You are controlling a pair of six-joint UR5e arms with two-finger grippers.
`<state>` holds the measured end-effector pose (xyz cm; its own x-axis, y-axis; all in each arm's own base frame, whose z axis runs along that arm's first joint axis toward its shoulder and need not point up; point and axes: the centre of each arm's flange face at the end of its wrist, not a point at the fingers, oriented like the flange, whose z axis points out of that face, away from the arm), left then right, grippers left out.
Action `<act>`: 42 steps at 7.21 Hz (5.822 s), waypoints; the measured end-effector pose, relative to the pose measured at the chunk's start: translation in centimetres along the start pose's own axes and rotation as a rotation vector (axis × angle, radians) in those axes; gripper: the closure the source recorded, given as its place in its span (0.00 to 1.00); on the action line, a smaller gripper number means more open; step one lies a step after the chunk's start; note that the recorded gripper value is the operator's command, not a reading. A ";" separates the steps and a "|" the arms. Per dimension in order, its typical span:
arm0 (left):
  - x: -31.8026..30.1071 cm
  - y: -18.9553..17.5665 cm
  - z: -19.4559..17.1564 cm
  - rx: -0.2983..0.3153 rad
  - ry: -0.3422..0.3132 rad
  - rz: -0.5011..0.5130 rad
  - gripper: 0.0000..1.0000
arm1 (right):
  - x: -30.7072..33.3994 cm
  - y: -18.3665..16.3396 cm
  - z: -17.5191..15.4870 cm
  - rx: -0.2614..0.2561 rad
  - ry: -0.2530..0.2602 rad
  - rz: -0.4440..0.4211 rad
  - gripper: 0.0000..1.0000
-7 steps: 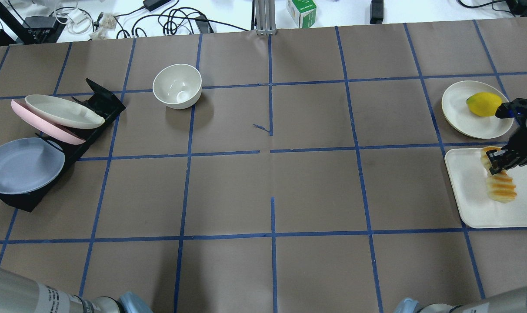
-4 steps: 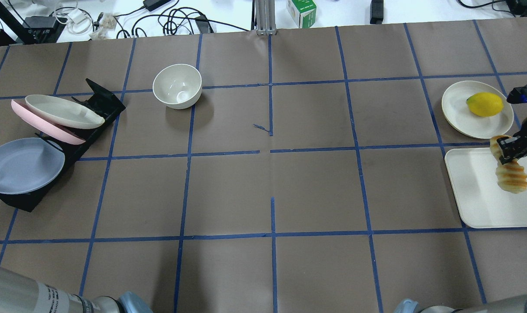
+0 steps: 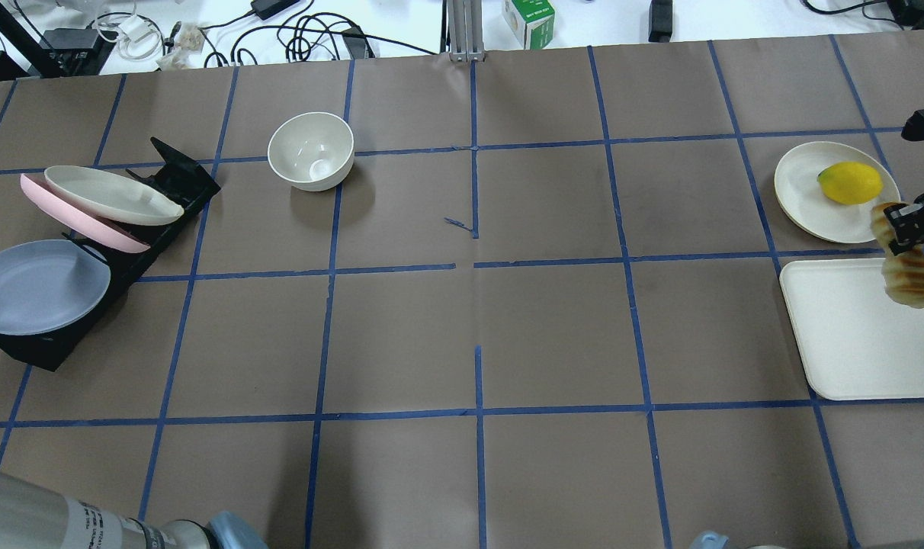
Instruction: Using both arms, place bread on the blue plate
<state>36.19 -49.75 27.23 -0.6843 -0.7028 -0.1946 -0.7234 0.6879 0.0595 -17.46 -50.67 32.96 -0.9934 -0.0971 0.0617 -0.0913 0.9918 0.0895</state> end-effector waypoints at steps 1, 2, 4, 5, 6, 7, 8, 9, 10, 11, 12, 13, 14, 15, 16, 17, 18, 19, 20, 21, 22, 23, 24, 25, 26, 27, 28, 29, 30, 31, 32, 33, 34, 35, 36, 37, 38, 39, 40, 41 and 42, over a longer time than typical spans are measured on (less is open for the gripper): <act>-0.3 0.2 -1.4 0.014 -0.002 0.005 1.00 | -2.1 -0.1 -2.1 -0.003 -0.006 -0.032 1.00; -0.8 0.7 -3.3 0.027 -0.005 0.013 1.00 | -3.7 -0.1 -3.4 -0.002 -0.031 -0.052 1.00; -1.8 2.9 -8.1 0.022 -0.008 0.059 1.00 | -7.5 -0.7 -4.8 0.017 -0.057 -0.086 1.00; -2.2 4.5 -11.2 0.018 -0.009 0.087 1.00 | -9.5 -0.8 -5.7 0.025 -0.055 -0.107 1.00; -2.6 6.8 -14.9 0.006 -0.007 0.105 1.00 | -10.8 -0.5 -6.4 0.030 -0.059 -0.118 1.00; -2.8 9.4 -18.2 -0.021 0.000 0.120 1.00 | -11.9 -0.2 -7.1 0.037 -0.069 -0.129 1.00; -1.5 12.2 -20.8 -0.044 0.022 0.147 1.00 | -13.6 0.0 -8.0 0.051 -0.073 -0.150 1.00; 2.1 15.3 -23.1 -0.042 0.063 0.202 1.00 | -15.7 0.0 -8.7 0.065 -0.070 -0.164 1.00; 6.8 18.7 -25.2 -0.020 0.125 0.287 1.00 | -17.2 0.0 -9.1 0.074 -0.071 -0.162 1.00; 11.8 22.1 -26.5 -0.011 0.204 0.396 1.00 | -18.1 -0.1 -9.4 0.088 -0.084 -0.162 1.00; 16.8 25.2 -26.7 -0.009 0.260 0.513 1.00 | -18.6 -0.4 -10.0 0.112 -0.102 -0.165 1.00; 21.5 27.6 -26.0 0.015 0.291 0.618 1.00 | -18.9 -1.3 -10.3 0.135 -0.121 -0.169 1.00; 26.7 29.1 -23.5 0.047 0.353 0.706 1.00 | -19.4 -2.9 -9.0 0.129 -0.152 -0.177 1.00; 31.3 30.4 -19.6 0.050 0.441 0.776 1.00 | -20.4 -4.2 -7.2 0.109 -0.169 -0.182 1.00; 35.2 32.0 -15.0 0.056 0.492 0.847 1.00 | -22.4 -5.1 -6.4 0.109 -0.168 -0.172 1.00; 38.5 33.5 -10.9 0.079 0.516 0.909 1.00 | -25.5 -5.8 -6.0 0.129 -0.153 -0.168 1.00; 41.2 34.8 -7.3 0.080 0.520 0.952 1.00 | -28.3 -6.1 -5.8 0.137 -0.140 -0.151 1.00; 43.5 36.4 -4.4 0.052 0.508 0.988 1.00 | -30.3 -6.1 -5.5 0.136 -0.142 -0.105 1.00; 45.2 37.8 -2.2 0.027 0.493 1.013 1.00 | -31.9 -6.1 -5.1 0.124 -0.151 -0.071 1.00; 46.3 38.3 -0.6 0.032 0.484 1.027 0.89 | -33.6 -6.1 -4.5 0.109 -0.156 -0.052 1.00; 47.2 38.5 0.5 0.065 0.478 1.038 0.26 | -35.1 -6.0 -3.9 0.093 -0.161 -0.037 1.00; 47.8 38.6 0.9 0.101 0.470 1.055 0.00 | -36.4 -6.0 -3.4 0.080 -0.175 -0.025 1.00; 48.2 38.5 0.6 0.148 0.463 1.088 0.00 | -37.9 -6.0 -2.8 0.075 -0.197 -0.008 1.00; 48.2 38.3 -0.3 0.196 0.466 1.121 0.00 | -40.0 -6.2 -2.0 0.072 -0.212 0.018 1.00; 47.9 37.8 -2.1 0.223 0.469 1.132 0.00 | -42.1 -6.3 -0.8 0.057 -0.218 0.052 1.00; 47.0 37.2 -4.7 0.209 0.460 1.128 0.00 | -43.9 -6.6 0.7 0.049 -0.221 0.076 0.98; 45.1 36.5 -8.6 0.151 0.435 1.112 0.00 | -45.4 -7.3 2.2 0.065 -0.225 0.080 0.94; 42.3 35.4 -13.0 0.085 0.403 1.082 0.00 | -46.5 -7.9 3.4 0.086 -0.238 0.080 0.80; 38.7 34.5 -17.5 0.040 0.350 1.046 0.00 | -47.3 -8.3 4.5 0.089 -0.263 0.096 0.09; 35.5 34.7 -21.4 0.037 0.280 1.008 0.00 | -47.9 -8.4 5.5 0.074 -0.284 0.129 0.00; 32.9 35.4 -24.2 0.061 0.224 0.946 0.00 | -48.1 -8.3 6.3 0.058 -0.290 0.150 0.00; 31.5 36.0 -25.7 0.077 0.201 0.889 0.00 | -48.2 -8.2 6.6 0.054 -0.294 0.158 0.00; 31.0 36.1 -26.2 0.090 0.196 0.859 0.00 | -48.2 -8.3 6.5 0.065 -0.298 0.159 0.00; 31.3 35.8 -26.3 0.125 0.210 0.840 0.00 | -48.0 -8.5 6.1 0.080 -0.305 0.161 0.00; 31.6 35.6 -26.1 0.169 0.230 0.830 0.00 | -47.1 -9.3 4.7 0.101 -0.318 0.169 0.00; 31.9 35.5 -25.8 0.186 0.244 0.824 0.00 | -45.4 -10.5 1.9 0.110 -0.321 0.170 0.00; 32.1 35.3 -25.5 0.188 0.258 0.813 0.00 | -42.2 -11.6 -2.0 0.098 -0.292 0.143 0.00; 32.1 35.0 -25.4 0.185 0.272 0.801 0.00 | -38.2 -12.1 -5.8 0.093 -0.242 0.096 0.00; 31.9 34.8 -25.6 0.187 0.281 0.795 0.00 | -34.4 -11.7 -9.2 0.095 -0.190 0.056 0.00; 31.8 34.9 -25.8 0.191 0.283 0.789 0.00 | -31.8 -10.2 -12.1 0.097 -0.146 0.030 0.00; 31.7 35.0 -26.1 0.197 0.281 0.786 0.00 | -30.4 -7.8 -15.4 0.111 -0.119 0.013 0.00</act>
<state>-13.22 -52.67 48.66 -0.9965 -0.0094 0.0830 -0.0178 0.9948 -0.1005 14.51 -56.72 45.73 -0.9952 -0.0797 -0.0565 -0.0786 0.9967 -0.0217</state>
